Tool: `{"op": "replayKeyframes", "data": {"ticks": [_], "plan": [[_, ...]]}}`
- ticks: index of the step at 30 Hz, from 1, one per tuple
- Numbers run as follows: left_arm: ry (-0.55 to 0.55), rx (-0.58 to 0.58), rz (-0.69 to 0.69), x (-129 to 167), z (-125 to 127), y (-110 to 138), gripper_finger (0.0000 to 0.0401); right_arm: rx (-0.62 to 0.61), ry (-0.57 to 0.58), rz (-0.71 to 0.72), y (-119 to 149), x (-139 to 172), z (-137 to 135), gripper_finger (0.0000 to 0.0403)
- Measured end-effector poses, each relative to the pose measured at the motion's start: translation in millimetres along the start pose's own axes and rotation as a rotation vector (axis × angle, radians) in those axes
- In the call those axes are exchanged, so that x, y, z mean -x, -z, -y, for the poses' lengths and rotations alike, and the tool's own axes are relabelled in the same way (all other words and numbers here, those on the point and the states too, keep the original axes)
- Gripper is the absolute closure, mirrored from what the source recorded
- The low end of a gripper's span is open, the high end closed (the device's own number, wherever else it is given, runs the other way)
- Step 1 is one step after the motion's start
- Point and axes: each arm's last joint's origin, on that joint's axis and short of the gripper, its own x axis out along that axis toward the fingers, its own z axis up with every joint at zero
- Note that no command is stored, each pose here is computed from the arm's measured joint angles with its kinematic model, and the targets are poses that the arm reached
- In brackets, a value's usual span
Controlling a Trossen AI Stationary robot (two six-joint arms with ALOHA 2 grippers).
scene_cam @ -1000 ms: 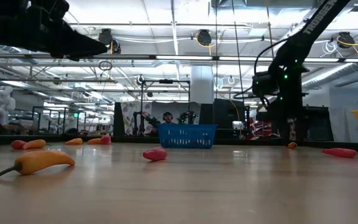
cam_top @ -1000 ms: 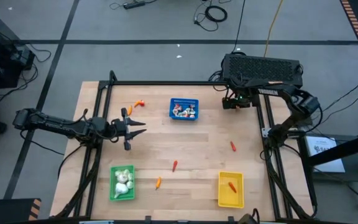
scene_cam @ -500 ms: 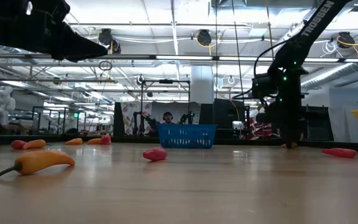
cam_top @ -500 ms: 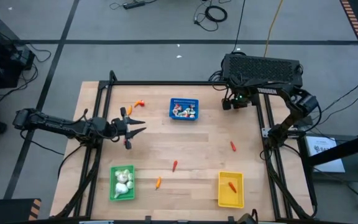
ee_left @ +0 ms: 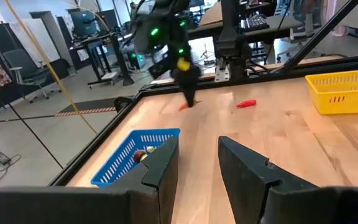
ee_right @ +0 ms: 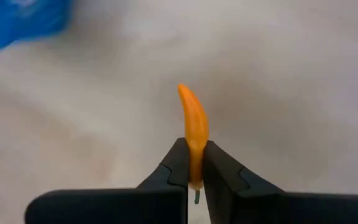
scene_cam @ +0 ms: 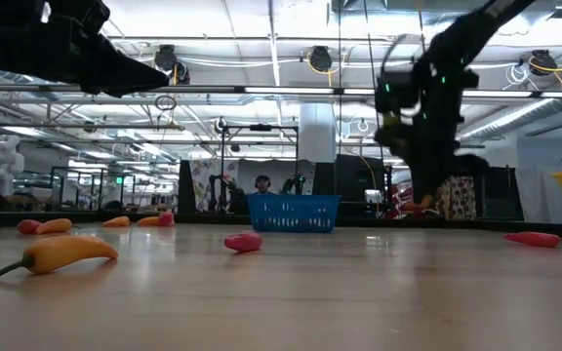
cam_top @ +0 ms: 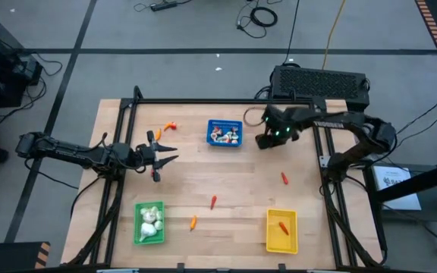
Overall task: Sort produce into baskets
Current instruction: Put the yellow chili pepper into the yellow bin
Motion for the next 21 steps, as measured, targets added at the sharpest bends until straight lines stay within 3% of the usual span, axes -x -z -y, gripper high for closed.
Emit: {"op": "replayKeyframes", "data": {"ticks": [5,11,15,21], "plan": [[0.000,0.000,0.000,0.0,0.0,0.0,0.0278,0.109,-0.072,-0.042,48.2,5.0,-55.8,0.0386],[0.000,0.000,0.000,0.0,0.0,0.0,0.0278,0.181,-0.154,-0.115,126.4,13.1,-110.7,0.0386],[-0.001,-0.001,0.000,0.0,0.0,0.0,0.0278,0.191,-0.170,-0.165,180.8,20.7,-126.1,0.0387],[-0.002,-0.001,0.000,0.0,-0.1,0.0,0.0278,0.141,-0.151,-0.227,248.7,27.6,-124.5,0.0387]]}}
